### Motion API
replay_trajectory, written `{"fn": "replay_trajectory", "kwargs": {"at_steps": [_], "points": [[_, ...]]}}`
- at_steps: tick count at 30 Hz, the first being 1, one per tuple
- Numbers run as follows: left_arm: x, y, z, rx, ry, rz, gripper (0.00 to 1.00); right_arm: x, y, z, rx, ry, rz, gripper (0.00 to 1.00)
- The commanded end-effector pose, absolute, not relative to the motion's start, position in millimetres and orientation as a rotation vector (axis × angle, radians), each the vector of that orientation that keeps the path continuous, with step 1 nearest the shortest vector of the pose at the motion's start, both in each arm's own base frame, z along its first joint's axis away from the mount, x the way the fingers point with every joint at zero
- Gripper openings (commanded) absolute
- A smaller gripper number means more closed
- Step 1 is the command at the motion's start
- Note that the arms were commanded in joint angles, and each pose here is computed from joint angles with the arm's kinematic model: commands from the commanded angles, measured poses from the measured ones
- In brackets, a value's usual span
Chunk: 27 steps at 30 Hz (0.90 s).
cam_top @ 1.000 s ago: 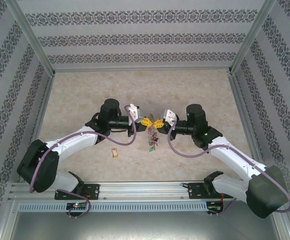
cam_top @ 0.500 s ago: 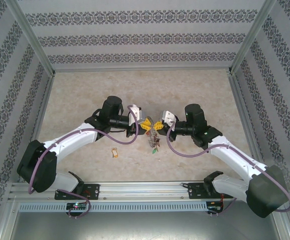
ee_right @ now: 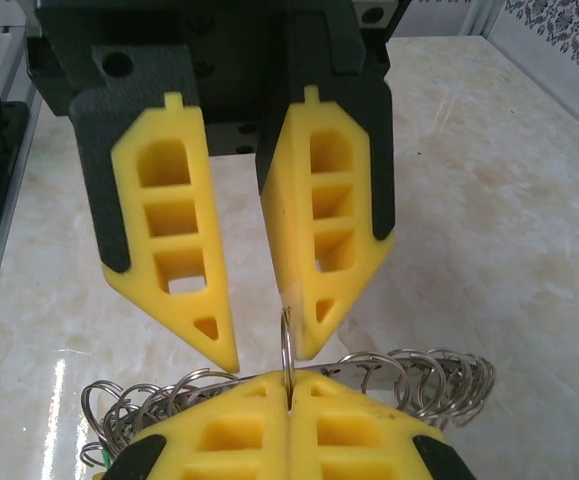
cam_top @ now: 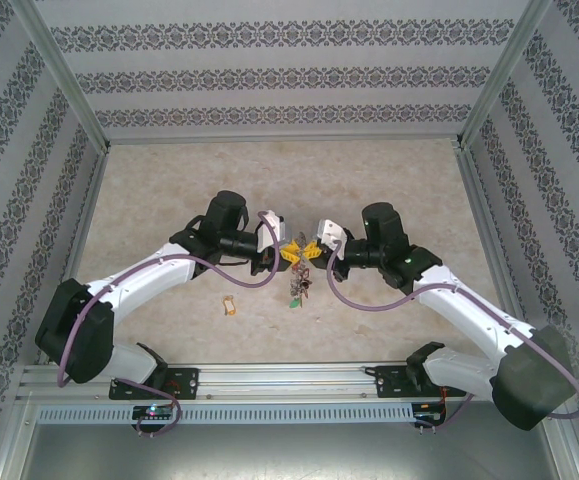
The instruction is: Put the keys on the keyring
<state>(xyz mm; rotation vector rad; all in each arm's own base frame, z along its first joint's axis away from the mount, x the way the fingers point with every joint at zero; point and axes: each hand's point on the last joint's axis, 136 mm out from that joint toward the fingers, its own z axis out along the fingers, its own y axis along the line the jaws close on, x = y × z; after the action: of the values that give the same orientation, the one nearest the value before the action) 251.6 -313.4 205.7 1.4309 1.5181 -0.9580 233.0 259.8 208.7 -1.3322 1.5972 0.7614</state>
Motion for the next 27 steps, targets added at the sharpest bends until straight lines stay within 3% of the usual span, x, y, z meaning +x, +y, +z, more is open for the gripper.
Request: {"fn": "replay_trajectory", "kwargs": {"at_steps": [1,24,27], "points": [[253,-318,211,1.455,1.486,-0.947,0.24,235,266,225,-1.351,1.553,0.742,0.0],[255,-317,224,1.425,1.448,-0.91,0.21,227,270,231,-1.433,1.606,0.722,0.0],[254,-317,225,1.425,1.443,-0.914,0.16,227,270,229,-1.451,1.622,0.709,0.0]]}}
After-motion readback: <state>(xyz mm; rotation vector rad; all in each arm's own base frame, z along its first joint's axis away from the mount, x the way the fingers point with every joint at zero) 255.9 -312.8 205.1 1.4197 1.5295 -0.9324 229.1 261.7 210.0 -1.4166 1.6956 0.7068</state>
